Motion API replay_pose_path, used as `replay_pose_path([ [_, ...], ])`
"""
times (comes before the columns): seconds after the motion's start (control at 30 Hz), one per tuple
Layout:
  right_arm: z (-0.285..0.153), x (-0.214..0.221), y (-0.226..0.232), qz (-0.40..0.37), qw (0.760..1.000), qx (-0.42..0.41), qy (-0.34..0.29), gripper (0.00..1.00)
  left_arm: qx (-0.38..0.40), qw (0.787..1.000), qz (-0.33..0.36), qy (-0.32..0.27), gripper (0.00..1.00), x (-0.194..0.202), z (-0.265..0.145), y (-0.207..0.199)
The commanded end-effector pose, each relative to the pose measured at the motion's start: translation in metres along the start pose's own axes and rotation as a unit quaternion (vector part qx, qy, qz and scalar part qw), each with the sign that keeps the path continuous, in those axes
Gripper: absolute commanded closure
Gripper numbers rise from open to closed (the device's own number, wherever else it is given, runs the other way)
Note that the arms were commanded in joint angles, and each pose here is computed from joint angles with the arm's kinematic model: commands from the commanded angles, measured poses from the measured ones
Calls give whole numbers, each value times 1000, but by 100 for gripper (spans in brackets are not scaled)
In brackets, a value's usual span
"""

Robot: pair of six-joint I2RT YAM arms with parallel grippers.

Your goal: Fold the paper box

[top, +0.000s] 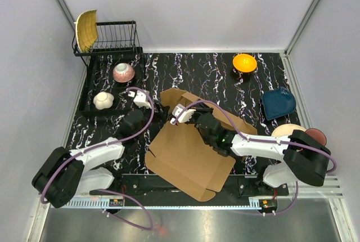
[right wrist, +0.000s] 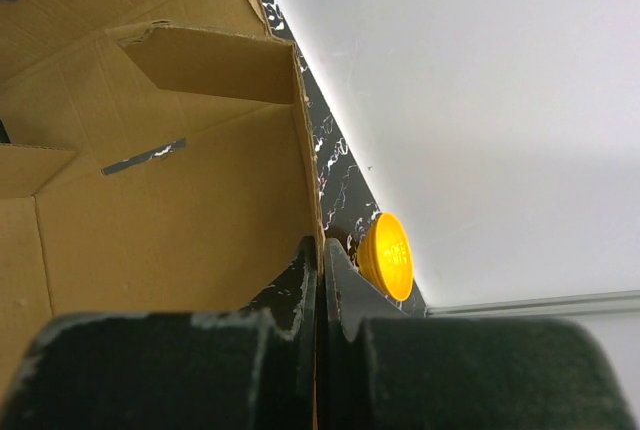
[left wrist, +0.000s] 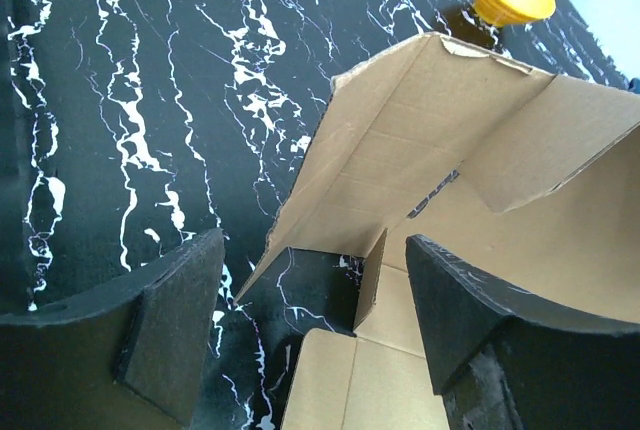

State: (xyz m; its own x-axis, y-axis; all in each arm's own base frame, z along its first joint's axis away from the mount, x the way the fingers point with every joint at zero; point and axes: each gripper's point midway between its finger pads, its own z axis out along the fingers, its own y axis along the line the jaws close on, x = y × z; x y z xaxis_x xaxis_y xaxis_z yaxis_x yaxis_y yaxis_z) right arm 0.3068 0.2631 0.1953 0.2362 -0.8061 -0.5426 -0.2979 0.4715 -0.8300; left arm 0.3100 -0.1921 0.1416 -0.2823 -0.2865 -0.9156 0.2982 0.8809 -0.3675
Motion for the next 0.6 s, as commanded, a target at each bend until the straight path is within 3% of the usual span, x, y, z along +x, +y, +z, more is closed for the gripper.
replay_pose_path([
  [0.0,-1,16,25,21,999,-32,32,100,27,998,39,-31,25,-31,16,-19],
  [0.13,-1,16,27,23,999,-35,32,100,10,998,62,-7,29,-18,27,-12],
  [0.2,-1,17,27,22,999,-35,33,100,10,998,66,-13,35,-20,29,-13],
  [0.23,-2,16,27,22,999,-35,33,100,12,998,68,-13,44,-20,31,-14],
  [0.33,-1,17,26,18,999,-33,35,100,22,997,77,3,52,-16,35,-18],
  [0.57,-2,17,24,17,999,-31,35,100,15,996,89,16,56,-1,39,-10],
])
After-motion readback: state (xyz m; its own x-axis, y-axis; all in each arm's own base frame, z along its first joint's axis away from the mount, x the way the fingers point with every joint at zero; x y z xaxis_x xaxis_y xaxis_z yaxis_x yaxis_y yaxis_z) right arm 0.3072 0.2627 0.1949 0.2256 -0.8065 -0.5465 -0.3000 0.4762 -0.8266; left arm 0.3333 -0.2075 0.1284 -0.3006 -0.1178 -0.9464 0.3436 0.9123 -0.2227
